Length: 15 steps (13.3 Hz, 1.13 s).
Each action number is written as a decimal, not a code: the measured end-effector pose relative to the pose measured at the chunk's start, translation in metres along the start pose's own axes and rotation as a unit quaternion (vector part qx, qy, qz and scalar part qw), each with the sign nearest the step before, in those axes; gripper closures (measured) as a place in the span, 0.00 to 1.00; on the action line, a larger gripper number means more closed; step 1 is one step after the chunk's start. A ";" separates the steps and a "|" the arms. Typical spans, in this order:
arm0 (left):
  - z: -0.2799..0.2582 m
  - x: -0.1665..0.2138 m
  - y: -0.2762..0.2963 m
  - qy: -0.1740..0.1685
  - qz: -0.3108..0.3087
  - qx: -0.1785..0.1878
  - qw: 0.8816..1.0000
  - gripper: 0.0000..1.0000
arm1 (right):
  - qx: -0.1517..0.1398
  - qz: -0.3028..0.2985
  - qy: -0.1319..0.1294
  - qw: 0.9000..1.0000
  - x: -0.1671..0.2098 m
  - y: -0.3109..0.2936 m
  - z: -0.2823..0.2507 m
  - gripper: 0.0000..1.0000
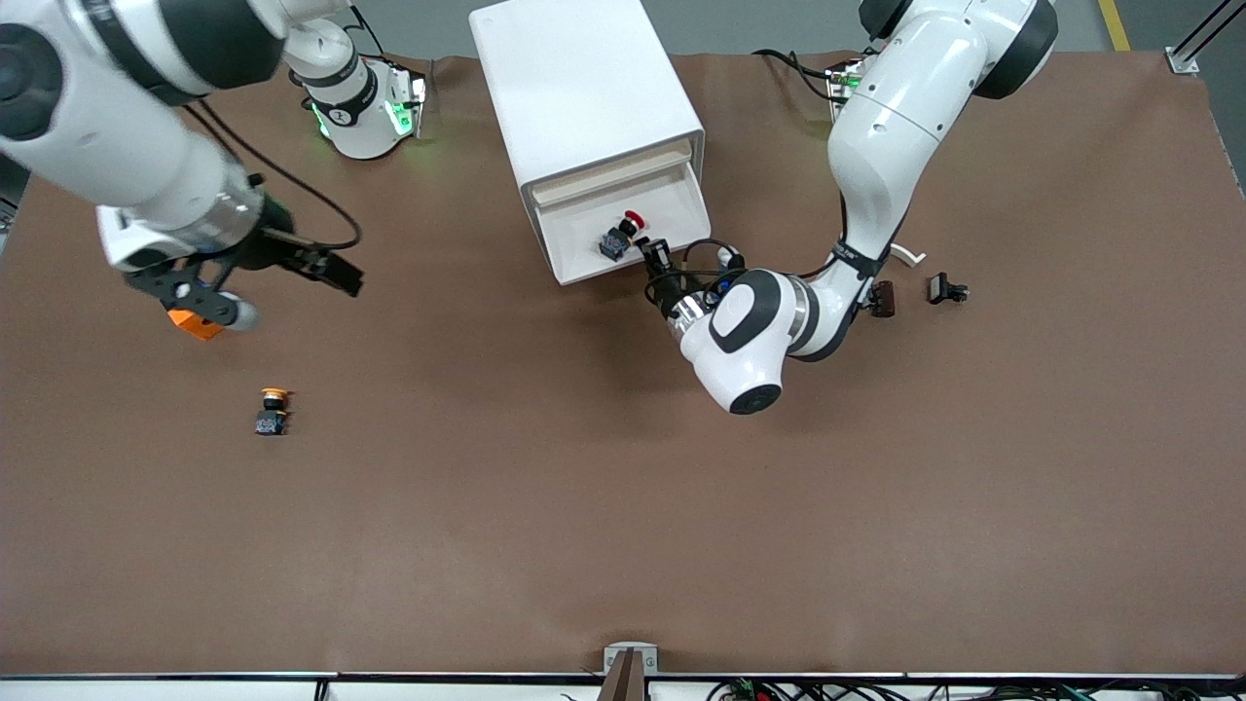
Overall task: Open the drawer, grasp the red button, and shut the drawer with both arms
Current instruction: 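Pull the drawer open with the left gripper while the right gripper approaches, then withdraw the left gripper while the right gripper reaches into the drawer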
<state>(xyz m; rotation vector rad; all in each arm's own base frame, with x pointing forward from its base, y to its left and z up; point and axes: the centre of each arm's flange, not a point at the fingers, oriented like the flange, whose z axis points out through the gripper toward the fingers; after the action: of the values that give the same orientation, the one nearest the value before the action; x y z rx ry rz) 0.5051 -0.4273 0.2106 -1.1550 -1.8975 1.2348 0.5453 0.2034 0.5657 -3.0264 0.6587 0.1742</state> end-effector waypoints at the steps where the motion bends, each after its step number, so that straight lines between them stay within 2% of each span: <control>1: -0.010 0.003 0.003 -0.010 -0.001 -0.003 1.000 0.91 | 0.002 0.008 0.004 1.000 -0.015 -0.020 0.004 0.00; 4: -0.035 0.006 0.008 -0.037 -0.001 -0.016 0.999 0.89 | 0.004 0.039 0.010 0.999 -0.051 -0.068 0.024 0.00; 5: -0.042 0.005 0.009 -0.047 0.000 -0.025 0.999 0.85 | 0.003 0.051 0.011 0.999 -0.061 -0.081 0.032 0.00; 6: -0.049 0.003 0.010 -0.061 0.001 -0.038 0.997 0.78 | 0.003 0.062 0.012 0.998 -0.071 -0.094 0.041 0.00; 9: -0.070 -0.006 0.002 -0.085 0.013 -0.064 0.994 0.43 | 0.002 0.078 0.015 0.997 -0.097 -0.126 0.064 0.00; 13: -0.125 -0.001 -0.006 -0.115 0.026 -0.114 0.987 0.01 | -0.008 0.100 0.040 0.994 -0.131 -0.161 0.095 0.00; 15: -0.154 0.005 -0.016 -0.123 0.064 -0.147 0.979 0.00 | -0.010 0.122 0.046 0.991 -0.145 -0.174 0.111 0.00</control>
<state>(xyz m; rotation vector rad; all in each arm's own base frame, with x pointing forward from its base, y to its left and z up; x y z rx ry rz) 0.6243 -0.3636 0.2856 -1.3447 -2.2804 1.2423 0.4759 0.4282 0.4756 -2.9792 1.0399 0.0485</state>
